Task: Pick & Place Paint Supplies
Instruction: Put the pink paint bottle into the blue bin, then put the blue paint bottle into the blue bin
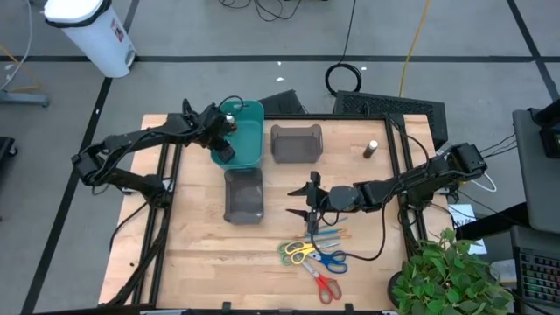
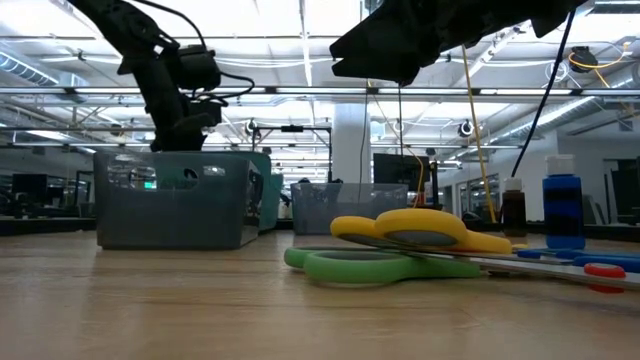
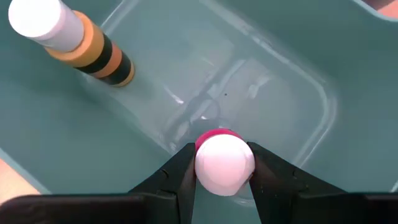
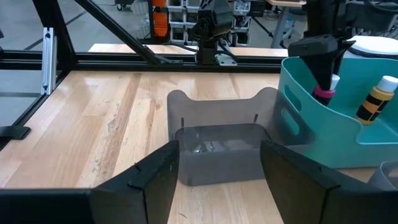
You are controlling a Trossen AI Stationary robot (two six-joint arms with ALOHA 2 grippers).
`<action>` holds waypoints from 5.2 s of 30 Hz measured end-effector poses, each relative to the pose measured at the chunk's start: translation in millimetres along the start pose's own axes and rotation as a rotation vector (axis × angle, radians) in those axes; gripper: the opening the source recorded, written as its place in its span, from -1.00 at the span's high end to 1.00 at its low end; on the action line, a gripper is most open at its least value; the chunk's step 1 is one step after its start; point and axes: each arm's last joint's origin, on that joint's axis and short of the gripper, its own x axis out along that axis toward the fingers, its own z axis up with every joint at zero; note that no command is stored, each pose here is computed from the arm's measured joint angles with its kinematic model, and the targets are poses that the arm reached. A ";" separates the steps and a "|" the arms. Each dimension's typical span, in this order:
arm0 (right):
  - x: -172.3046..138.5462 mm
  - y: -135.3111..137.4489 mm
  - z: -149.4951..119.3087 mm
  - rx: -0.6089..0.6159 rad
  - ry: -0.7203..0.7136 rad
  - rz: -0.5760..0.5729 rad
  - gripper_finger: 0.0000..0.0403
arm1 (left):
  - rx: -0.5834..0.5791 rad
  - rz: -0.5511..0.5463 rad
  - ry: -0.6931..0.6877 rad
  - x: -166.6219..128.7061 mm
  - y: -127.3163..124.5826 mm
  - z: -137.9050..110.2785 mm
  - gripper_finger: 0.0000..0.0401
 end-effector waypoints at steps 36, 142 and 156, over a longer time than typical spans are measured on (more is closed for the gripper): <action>-11.9 -0.9 4.0 -0.017 0.045 0.005 -0.09 | 0.026 -0.021 0.010 -48.7 -11.4 35.3 0.07; -178.1 -41.6 -99.2 0.209 0.721 -0.149 -0.31 | 0.248 -0.540 -0.931 -89.6 -49.8 -101.0 0.07; -159.0 -37.6 -142.0 0.224 0.601 -0.112 -0.27 | 0.248 -0.540 -0.931 -89.6 -49.8 -100.9 0.07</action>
